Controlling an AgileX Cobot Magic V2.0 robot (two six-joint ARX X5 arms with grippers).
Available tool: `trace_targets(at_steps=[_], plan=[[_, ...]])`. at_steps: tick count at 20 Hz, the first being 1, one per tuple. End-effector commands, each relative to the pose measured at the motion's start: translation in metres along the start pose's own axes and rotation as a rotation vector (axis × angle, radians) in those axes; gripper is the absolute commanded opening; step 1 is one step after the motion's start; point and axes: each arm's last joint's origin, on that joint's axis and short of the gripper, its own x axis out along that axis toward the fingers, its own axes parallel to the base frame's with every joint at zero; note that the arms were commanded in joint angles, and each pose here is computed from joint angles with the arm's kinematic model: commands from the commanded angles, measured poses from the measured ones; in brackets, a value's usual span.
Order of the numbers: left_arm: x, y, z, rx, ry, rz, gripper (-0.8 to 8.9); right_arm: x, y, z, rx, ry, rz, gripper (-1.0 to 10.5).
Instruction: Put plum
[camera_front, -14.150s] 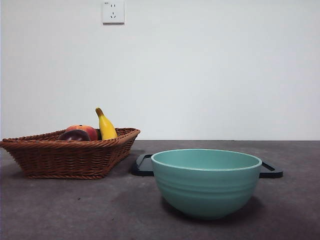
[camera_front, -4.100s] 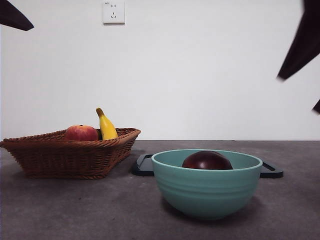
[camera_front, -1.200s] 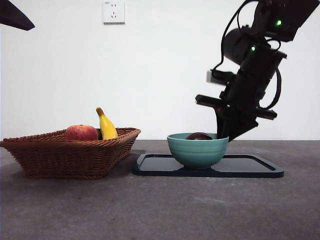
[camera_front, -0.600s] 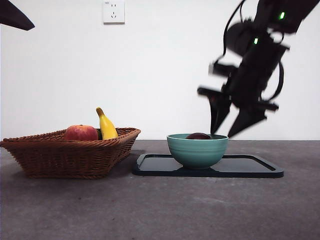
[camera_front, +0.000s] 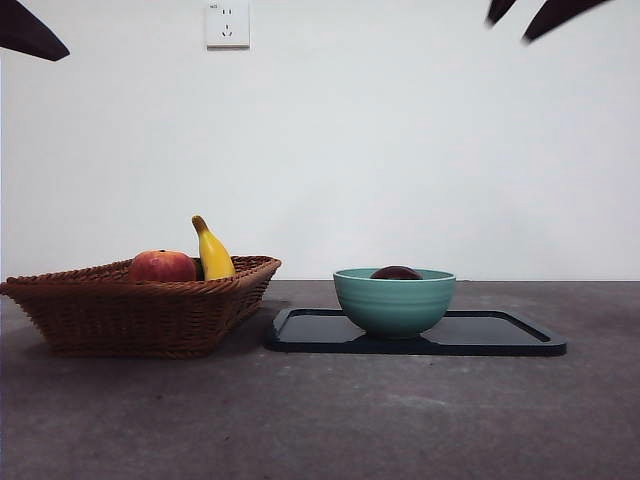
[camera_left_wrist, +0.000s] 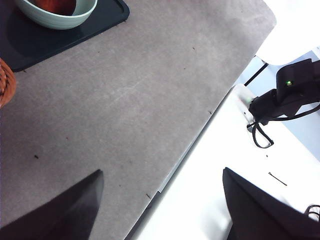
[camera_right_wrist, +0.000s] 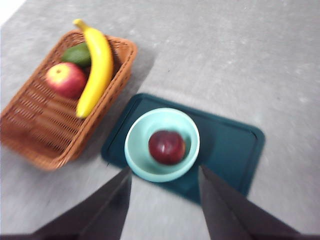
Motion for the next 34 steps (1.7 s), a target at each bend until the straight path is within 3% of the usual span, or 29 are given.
trace_targets(at_steps=[1,10,14,30,34], plan=[[0.0,-0.001,0.003,0.031,-0.009,-0.006,3.74,-0.027,0.006,-0.01,-0.029,-0.025,0.012,2.1],[0.0,-0.001,0.003,0.03,-0.009,-0.006,3.74,-0.048,0.011,-0.099,-0.056,0.038,0.233,2.1],[0.0,-0.001,0.003,0.03,-0.009,-0.006,3.74,-0.047,0.008,-0.126,-0.042,0.107,0.264,2.1],[0.0,-0.001,0.003,0.02,-0.009,-0.006,3.74,-0.048,0.007,-0.132,-0.042,0.117,0.281,2.1],[0.0,-0.001,0.012,-0.003,-0.082,0.005,3.76,-0.048,0.007,-0.132,-0.042,0.117,0.281,2.1]])
